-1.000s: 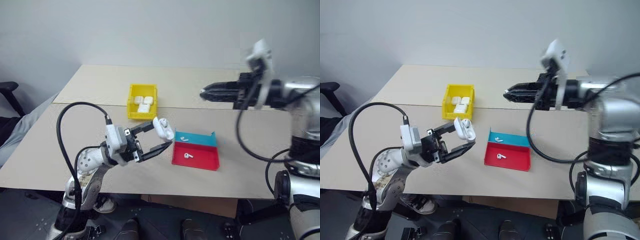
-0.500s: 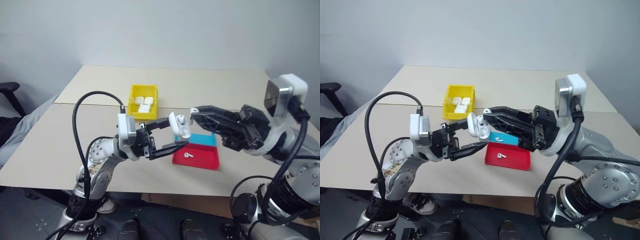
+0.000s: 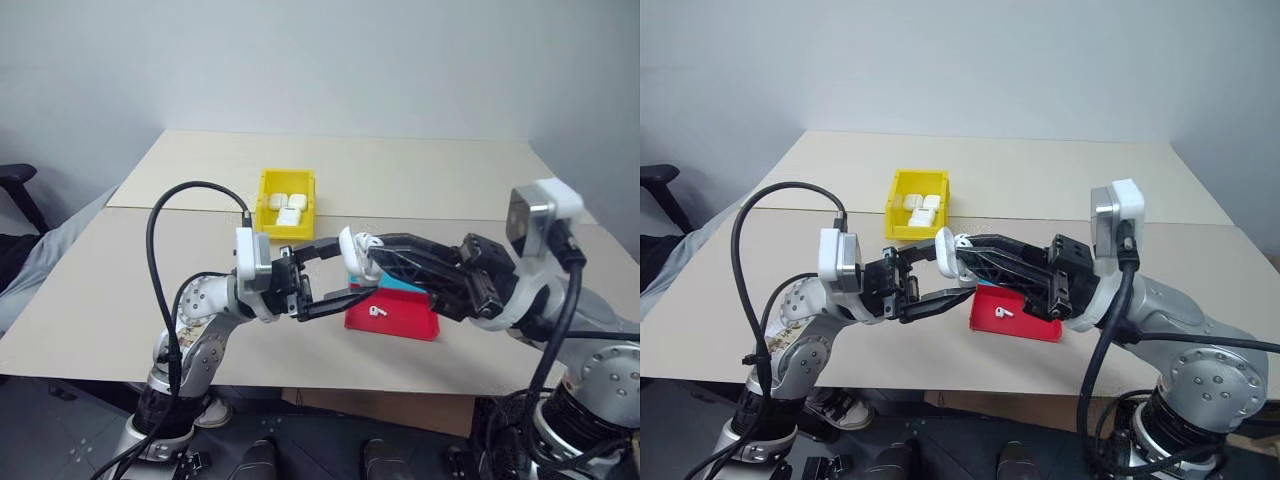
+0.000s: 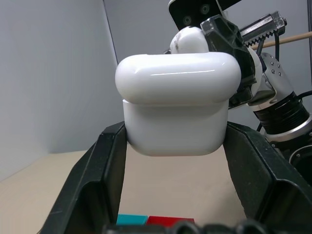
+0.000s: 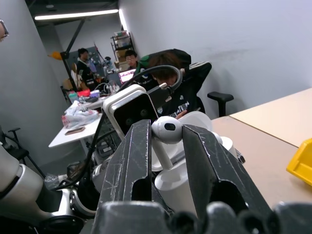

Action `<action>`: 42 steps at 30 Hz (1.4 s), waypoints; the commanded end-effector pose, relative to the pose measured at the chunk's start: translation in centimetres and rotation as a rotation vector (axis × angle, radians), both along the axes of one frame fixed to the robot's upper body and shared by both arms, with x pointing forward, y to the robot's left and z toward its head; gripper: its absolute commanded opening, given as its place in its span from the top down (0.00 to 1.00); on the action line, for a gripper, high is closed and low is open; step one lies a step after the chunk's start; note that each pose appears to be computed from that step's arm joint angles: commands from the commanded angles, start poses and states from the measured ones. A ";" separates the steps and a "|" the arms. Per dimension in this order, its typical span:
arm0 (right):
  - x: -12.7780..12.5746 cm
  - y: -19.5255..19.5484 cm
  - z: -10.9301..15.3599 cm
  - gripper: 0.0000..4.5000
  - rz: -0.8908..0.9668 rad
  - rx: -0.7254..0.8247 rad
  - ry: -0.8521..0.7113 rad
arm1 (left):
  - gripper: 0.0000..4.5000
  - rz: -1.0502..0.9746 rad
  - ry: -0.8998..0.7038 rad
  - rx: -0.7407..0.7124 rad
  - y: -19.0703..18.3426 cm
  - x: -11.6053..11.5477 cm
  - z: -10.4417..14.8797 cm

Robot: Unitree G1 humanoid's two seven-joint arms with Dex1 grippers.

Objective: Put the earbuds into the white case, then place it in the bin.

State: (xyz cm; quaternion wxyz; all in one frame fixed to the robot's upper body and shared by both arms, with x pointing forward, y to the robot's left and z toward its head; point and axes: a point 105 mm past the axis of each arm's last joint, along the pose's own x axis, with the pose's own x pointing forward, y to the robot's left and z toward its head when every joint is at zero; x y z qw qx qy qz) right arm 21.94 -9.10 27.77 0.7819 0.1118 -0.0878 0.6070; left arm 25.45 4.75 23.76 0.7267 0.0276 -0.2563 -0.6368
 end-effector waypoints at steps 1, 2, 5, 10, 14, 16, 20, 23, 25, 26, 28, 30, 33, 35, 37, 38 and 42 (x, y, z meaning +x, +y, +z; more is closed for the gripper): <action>-0.5 0.0 0.6 0.74 0.011 0.020 -0.041 | 0.39 0.002 -0.033 -0.018 0.2 -0.4 0.7; -0.5 0.0 0.6 0.74 0.010 0.019 -0.041 | 0.39 0.004 -0.033 -0.019 0.2 -0.4 0.7; -0.5 0.1 0.3 0.74 0.010 0.007 -0.040 | 0.39 0.009 -0.033 -0.019 0.2 -0.3 0.7; -0.4 0.4 -0.2 0.74 -0.007 -0.015 -0.043 | 0.39 0.019 -0.034 -0.027 0.1 -0.1 0.7; -0.3 0.4 -0.3 0.74 -0.030 -0.018 -0.056 | 0.39 0.017 -0.035 -0.029 0.0 -0.2 0.7; -0.6 0.5 -0.2 0.74 -0.034 -0.022 -0.094 | 0.39 0.018 -0.035 -0.027 0.0 -0.2 0.6; -0.4 0.7 -0.8 0.52 -0.065 -0.082 -0.102 | 0.39 0.021 -0.034 -0.022 0.1 -0.2 0.6; 0.0 0.2 -0.8 0.47 -0.088 -0.081 -0.097 | 0.39 0.026 -0.026 -0.022 0.1 -0.1 0.6; 0.1 -0.1 -0.8 0.47 -0.100 -0.085 -0.102 | 0.39 0.029 -0.025 -0.021 0.1 0.0 0.6; 0.1 -0.2 -0.8 0.47 -0.107 -0.089 -0.107 | 0.39 0.030 -0.025 -0.020 0.2 0.0 0.5; -0.3 -0.6 -0.7 0.47 -0.110 -0.113 -0.140 | 0.39 0.036 -0.021 0.000 0.2 0.2 0.1; -0.5 -1.0 -0.2 0.47 -0.110 -0.124 -0.165 | 0.39 0.049 -0.011 0.029 0.0 0.5 -0.3; -0.4 -1.5 1.2 0.47 -0.112 -0.159 -0.199 | 0.39 0.068 -0.006 0.092 -0.4 1.1 -1.4; -0.3 -1.3 1.9 0.47 -0.109 -0.219 -0.229 | 0.39 0.065 -0.017 0.120 -0.7 1.3 -2.0; 0.0 -0.9 2.4 0.47 -0.101 -0.245 -0.236 | 0.39 0.053 -0.023 0.132 -1.0 1.4 -2.3; 0.2 -0.7 2.7 0.47 -0.095 -0.251 -0.237 | 0.39 0.048 -0.026 0.137 -1.2 1.5 -2.4; 1.6 0.5 2.7 0.67 -0.054 -0.336 -0.190 | 0.39 0.026 -0.033 0.156 -2.3 1.8 -2.8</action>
